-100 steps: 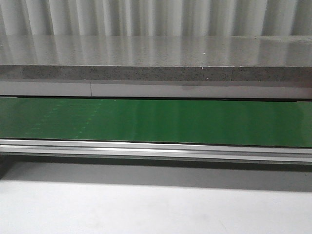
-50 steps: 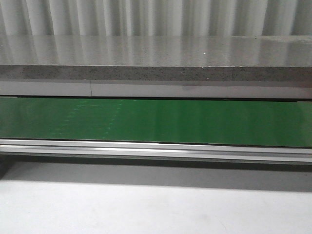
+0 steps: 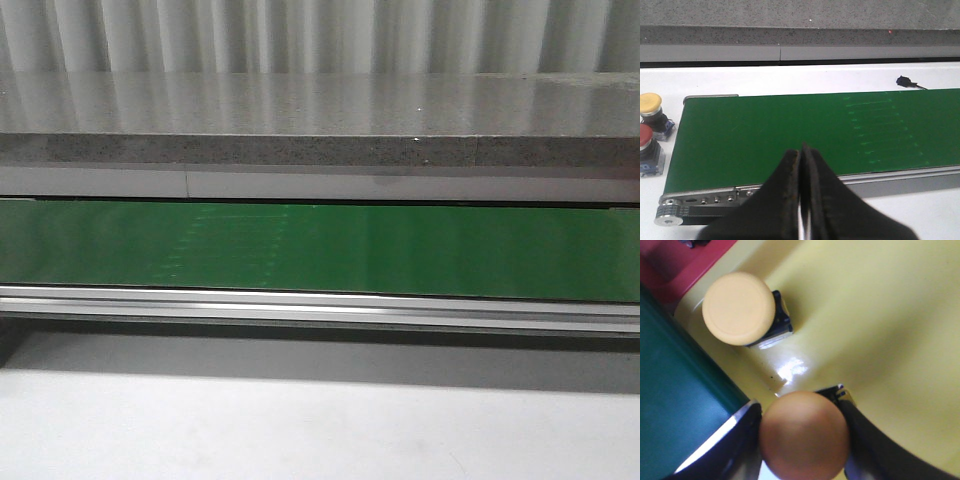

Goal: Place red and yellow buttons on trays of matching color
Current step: 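Lower the yellow button into the yellow tray and open the right gripper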

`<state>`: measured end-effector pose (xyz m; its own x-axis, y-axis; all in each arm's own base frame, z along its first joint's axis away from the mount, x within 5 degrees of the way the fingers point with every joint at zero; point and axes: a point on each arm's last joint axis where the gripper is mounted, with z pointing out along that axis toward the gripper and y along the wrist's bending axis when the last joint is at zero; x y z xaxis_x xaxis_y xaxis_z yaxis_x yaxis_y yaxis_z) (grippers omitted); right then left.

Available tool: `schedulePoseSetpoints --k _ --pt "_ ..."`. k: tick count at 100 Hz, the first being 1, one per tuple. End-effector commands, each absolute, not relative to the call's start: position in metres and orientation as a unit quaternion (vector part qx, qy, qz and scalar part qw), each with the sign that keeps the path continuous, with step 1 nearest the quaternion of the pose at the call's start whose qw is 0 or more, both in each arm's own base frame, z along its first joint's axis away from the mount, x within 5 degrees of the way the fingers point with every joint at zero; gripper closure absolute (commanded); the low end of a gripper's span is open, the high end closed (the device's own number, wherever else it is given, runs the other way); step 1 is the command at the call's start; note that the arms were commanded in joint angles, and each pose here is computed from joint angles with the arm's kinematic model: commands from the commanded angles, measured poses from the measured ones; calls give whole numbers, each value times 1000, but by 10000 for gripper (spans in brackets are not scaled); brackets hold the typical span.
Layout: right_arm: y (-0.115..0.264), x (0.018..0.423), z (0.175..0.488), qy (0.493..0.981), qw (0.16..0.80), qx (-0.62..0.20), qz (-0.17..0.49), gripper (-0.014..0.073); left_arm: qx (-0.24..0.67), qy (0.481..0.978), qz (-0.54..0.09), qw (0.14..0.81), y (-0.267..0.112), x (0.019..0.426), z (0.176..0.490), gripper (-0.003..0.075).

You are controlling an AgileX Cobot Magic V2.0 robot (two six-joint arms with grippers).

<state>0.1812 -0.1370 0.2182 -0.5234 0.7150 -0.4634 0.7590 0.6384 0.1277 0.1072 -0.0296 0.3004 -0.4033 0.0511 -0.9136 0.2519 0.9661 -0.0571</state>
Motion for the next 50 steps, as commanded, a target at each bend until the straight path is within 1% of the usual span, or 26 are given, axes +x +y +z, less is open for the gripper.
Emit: schedulePoseSetpoints --k 1,5,20,27,33,50 --pt "-143 186 227 858 281 427 -49 407 87 805 -105 578 -31 110 316 741" --pt "-143 187 226 859 278 428 -49 368 87 805 -105 578 -31 110 316 741" --pt "-144 188 222 861 271 429 -48 164 87 805 -105 578 -31 110 316 741" --pt "-144 188 223 860 273 428 -48 102 87 805 -105 578 -31 110 316 741" --pt "-144 189 223 856 280 433 -45 81 87 805 -105 578 -31 110 316 741" --pt "-144 189 225 855 282 434 -43 83 87 805 -105 578 -31 110 316 741"
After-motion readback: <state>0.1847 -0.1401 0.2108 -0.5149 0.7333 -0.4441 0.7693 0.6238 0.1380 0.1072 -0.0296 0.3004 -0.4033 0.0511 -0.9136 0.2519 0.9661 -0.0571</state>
